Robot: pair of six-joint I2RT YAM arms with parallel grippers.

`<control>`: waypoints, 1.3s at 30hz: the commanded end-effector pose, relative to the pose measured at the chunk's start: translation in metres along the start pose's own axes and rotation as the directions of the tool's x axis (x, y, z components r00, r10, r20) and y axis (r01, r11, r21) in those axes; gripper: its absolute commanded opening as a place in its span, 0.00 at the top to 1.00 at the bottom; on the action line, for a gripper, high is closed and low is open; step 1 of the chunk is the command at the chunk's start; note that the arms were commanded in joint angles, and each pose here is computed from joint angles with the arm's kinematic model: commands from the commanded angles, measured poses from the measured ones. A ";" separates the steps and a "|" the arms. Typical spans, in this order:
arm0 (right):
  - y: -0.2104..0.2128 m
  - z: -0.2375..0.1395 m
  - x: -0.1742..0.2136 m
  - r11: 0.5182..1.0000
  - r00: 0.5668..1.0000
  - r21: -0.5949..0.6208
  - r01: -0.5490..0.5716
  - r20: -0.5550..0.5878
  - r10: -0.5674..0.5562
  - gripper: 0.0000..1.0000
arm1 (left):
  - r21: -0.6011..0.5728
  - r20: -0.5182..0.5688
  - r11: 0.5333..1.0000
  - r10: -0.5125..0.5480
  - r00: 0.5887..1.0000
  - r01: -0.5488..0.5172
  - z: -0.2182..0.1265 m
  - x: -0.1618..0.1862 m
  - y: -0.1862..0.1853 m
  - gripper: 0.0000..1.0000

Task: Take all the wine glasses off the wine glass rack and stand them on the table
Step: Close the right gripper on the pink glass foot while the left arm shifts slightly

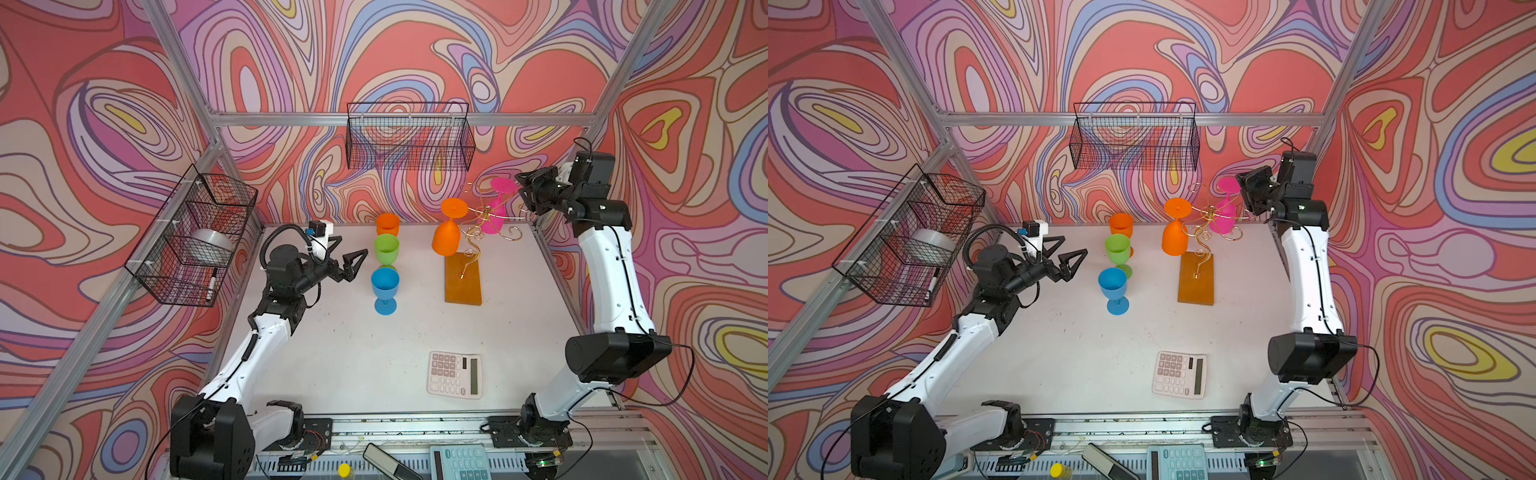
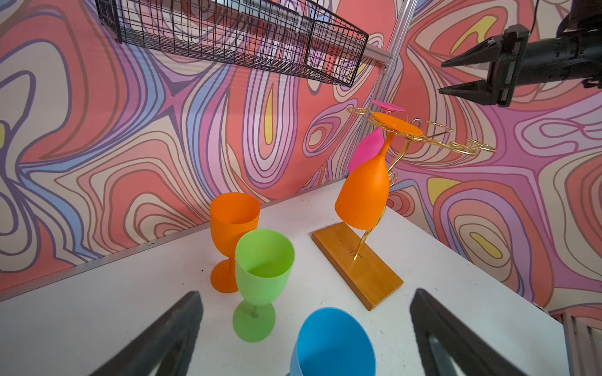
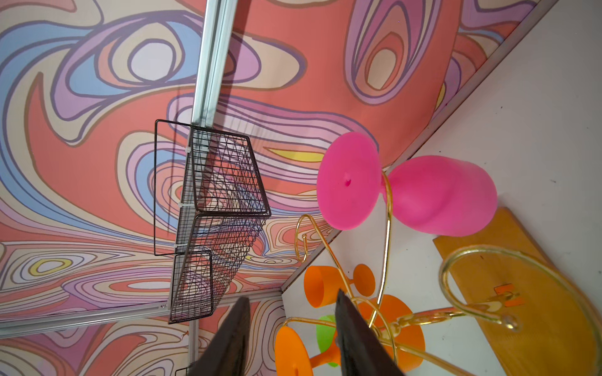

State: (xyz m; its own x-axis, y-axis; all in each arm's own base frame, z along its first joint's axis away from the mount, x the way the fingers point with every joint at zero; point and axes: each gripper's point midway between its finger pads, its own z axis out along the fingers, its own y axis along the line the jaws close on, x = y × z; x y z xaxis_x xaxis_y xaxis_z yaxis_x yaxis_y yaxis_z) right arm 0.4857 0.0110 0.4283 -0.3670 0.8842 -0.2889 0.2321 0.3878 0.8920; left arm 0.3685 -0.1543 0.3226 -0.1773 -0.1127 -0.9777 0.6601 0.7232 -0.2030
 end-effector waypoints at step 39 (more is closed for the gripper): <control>-0.056 0.062 -0.001 0.979 0.989 0.135 -0.150 0.004 0.151 0.64 | 0.026 0.004 0.989 0.147 0.989 -0.147 0.003 0.000 -0.030 0.00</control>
State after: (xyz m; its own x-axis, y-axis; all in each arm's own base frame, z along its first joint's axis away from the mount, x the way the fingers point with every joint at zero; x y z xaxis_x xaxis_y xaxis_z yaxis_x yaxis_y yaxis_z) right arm 0.5249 0.0031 0.3605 -0.3301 0.9306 -0.1581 0.3928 0.2877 0.8735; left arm 0.3570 -0.1760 0.3177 -0.1229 -0.0028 -0.9924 0.6818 0.7264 -0.0865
